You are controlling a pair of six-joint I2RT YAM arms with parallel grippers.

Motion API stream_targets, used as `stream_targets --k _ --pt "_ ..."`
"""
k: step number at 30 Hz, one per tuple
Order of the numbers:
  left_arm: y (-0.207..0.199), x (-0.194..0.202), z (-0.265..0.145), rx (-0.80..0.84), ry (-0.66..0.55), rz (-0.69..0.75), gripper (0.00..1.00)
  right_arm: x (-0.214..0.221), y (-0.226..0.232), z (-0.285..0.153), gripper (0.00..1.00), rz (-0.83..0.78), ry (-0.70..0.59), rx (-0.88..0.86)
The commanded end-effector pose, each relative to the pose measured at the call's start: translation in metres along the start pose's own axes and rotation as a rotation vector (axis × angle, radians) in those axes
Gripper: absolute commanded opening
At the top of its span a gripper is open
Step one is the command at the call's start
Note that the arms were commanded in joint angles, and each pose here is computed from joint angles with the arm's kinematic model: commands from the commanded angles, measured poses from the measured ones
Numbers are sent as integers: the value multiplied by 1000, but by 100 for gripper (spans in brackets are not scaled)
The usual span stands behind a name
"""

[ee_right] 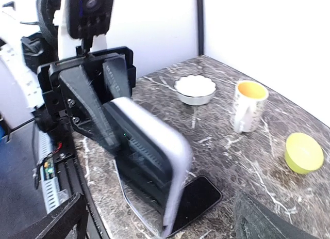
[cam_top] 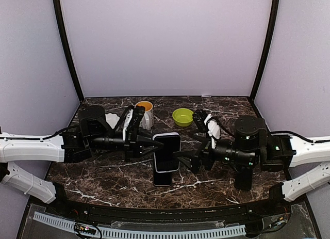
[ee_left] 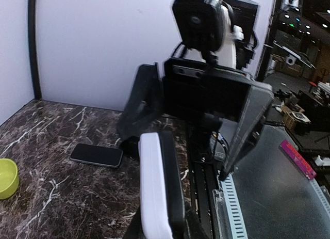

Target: Put the phone into the phone case

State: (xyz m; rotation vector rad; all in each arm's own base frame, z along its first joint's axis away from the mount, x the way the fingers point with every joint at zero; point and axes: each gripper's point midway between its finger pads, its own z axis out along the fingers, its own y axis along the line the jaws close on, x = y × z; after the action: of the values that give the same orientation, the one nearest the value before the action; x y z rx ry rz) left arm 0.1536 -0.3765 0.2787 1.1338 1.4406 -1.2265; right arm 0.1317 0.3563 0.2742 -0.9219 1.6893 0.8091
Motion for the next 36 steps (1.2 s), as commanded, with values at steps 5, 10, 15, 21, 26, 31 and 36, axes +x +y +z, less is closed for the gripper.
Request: stream_targets --k 5,10,15,21,26,31,36 --pt "-58 -12 -11 242 -112 243 0 -13 51 -9 74 -73 -24 -352" --pt "-60 -11 -11 244 -115 264 0 1 55 -1 50 -65 45 -387" --pt "-60 -3 -8 252 -96 257 0 10 49 5 11 -41 72 -370" --pt "-46 34 5 222 -88 235 3 53 28 7 0 0 214 -268" --pt "-36 58 19 226 -81 233 34 81 17 1 0 7 235 -222" --pt "-28 85 33 237 -1 186 42 92 13 -1 0 -49 234 -215" --pt "-26 93 37 240 12 159 45 94 14 -4 0 -76 188 -234"
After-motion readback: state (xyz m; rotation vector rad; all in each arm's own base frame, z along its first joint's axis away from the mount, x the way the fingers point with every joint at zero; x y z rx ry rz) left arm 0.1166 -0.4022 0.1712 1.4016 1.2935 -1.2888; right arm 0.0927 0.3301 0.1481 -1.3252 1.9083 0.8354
